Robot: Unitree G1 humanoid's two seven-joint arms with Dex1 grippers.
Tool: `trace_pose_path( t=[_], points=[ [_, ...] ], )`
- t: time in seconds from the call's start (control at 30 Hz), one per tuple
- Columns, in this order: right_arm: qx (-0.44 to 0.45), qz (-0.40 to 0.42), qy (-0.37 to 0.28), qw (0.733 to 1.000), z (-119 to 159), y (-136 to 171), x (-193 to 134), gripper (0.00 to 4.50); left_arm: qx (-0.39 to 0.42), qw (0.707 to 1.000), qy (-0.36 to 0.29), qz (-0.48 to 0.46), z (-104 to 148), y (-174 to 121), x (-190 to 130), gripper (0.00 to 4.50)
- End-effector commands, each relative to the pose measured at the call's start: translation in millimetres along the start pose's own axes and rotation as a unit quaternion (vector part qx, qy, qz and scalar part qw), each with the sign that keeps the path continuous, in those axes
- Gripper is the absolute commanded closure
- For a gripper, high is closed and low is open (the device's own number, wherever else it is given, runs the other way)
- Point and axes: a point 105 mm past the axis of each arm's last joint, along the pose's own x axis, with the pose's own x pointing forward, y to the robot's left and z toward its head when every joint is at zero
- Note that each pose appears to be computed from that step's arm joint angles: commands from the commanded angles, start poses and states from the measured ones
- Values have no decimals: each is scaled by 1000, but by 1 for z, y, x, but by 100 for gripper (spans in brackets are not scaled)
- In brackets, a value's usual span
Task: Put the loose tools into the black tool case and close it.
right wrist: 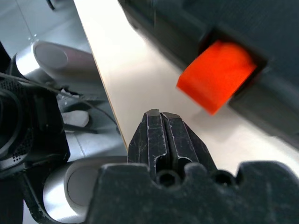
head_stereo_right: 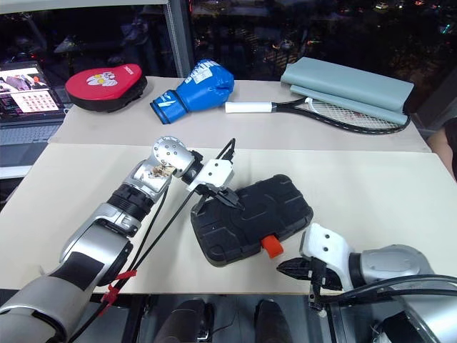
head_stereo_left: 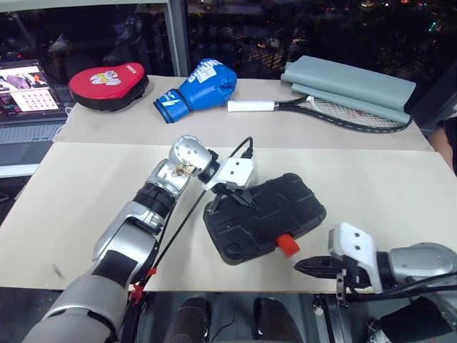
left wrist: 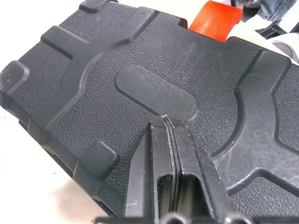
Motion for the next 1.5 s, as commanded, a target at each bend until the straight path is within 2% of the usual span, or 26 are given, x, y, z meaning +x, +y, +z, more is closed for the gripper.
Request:
trace_pose_path(
  t=[0.03, 0.3, 0.57, 1.0, 1.5],
  points=[
    [-18, 0, -16, 1000, 16, -4, -8, 450, -6, 1000, 14, -15, -6, -4, 7, 444],
    [-13, -10, -10, 1000, 14, -14, -12, 450, -4, 1000, 18, -13, -7, -2, 7, 444],
    [-1, -20, -14, 1000, 4, -19, 0, 450, -4, 1000, 20, -11, -7, -1, 5, 444],
    [-5, 0, -38, 999, 20, -14, -6, 450, -2, 1000, 26, -10, -10, -2, 4, 444],
    [4, -11, -25, 1000, 5, -22, 9, 450, 1, 999, 29, -12, -10, -3, 3, 444]
  ],
)
